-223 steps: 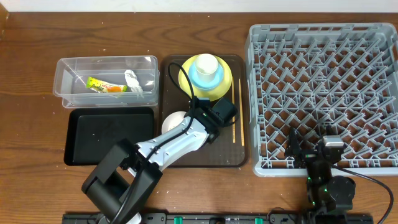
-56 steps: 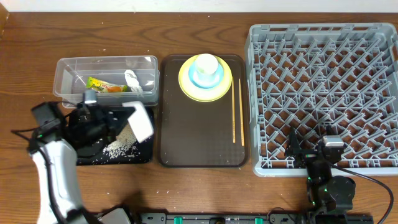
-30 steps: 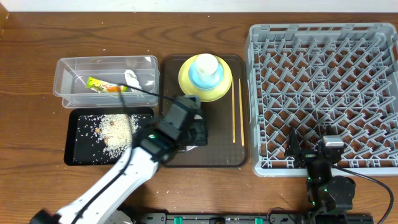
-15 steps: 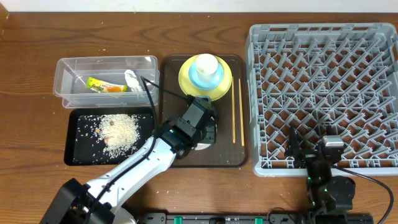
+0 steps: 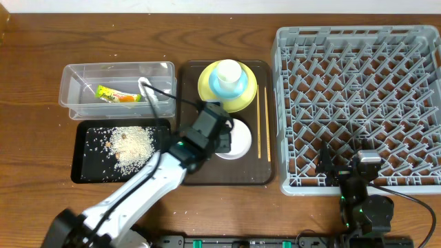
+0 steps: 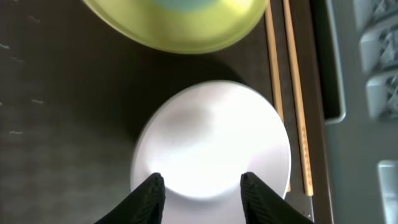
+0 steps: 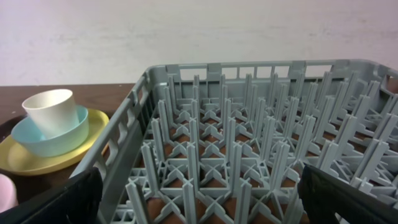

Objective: Sort waste into correct bins and load items into the dishwasher rack

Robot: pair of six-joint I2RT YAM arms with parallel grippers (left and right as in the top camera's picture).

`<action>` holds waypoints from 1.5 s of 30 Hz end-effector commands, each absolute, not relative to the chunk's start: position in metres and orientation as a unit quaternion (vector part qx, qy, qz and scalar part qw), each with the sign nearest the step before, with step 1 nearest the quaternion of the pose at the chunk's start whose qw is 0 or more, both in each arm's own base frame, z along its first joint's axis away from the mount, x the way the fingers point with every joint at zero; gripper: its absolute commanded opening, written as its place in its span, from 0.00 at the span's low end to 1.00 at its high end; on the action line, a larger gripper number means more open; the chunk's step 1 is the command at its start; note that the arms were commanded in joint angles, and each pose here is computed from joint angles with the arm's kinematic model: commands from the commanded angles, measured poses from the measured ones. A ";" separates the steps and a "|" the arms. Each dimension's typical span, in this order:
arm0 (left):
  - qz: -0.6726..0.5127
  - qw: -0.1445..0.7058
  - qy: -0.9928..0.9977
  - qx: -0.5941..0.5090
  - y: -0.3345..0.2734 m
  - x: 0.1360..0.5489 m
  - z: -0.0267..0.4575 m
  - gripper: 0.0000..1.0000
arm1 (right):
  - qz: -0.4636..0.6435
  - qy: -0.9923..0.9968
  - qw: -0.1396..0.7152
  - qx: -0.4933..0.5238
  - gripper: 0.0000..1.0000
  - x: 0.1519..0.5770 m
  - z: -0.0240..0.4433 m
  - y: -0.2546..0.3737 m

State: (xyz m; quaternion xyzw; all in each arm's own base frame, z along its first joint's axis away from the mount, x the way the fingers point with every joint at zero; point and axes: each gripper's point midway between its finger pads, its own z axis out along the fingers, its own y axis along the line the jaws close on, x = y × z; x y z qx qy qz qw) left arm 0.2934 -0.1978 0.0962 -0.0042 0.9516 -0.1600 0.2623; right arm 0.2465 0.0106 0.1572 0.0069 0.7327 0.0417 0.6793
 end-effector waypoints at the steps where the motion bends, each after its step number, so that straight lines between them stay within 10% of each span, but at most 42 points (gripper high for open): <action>1: -0.168 0.316 0.933 -0.028 -0.178 0.308 0.141 0.44 | 0.031 0.732 0.680 0.021 0.99 0.247 0.157 0.004; 23: -0.119 0.446 0.852 -0.247 -0.005 0.270 0.240 0.58 | 0.086 0.755 0.650 0.022 0.99 0.243 0.240 0.018; 41: -0.080 0.400 0.862 -0.299 0.024 0.261 0.215 0.88 | 0.409 0.878 0.242 -0.047 0.99 0.292 0.268 0.131; 45: -0.080 0.400 0.862 -0.300 0.024 0.261 0.215 0.89 | 0.453 0.869 0.191 -0.061 0.73 0.296 0.254 0.151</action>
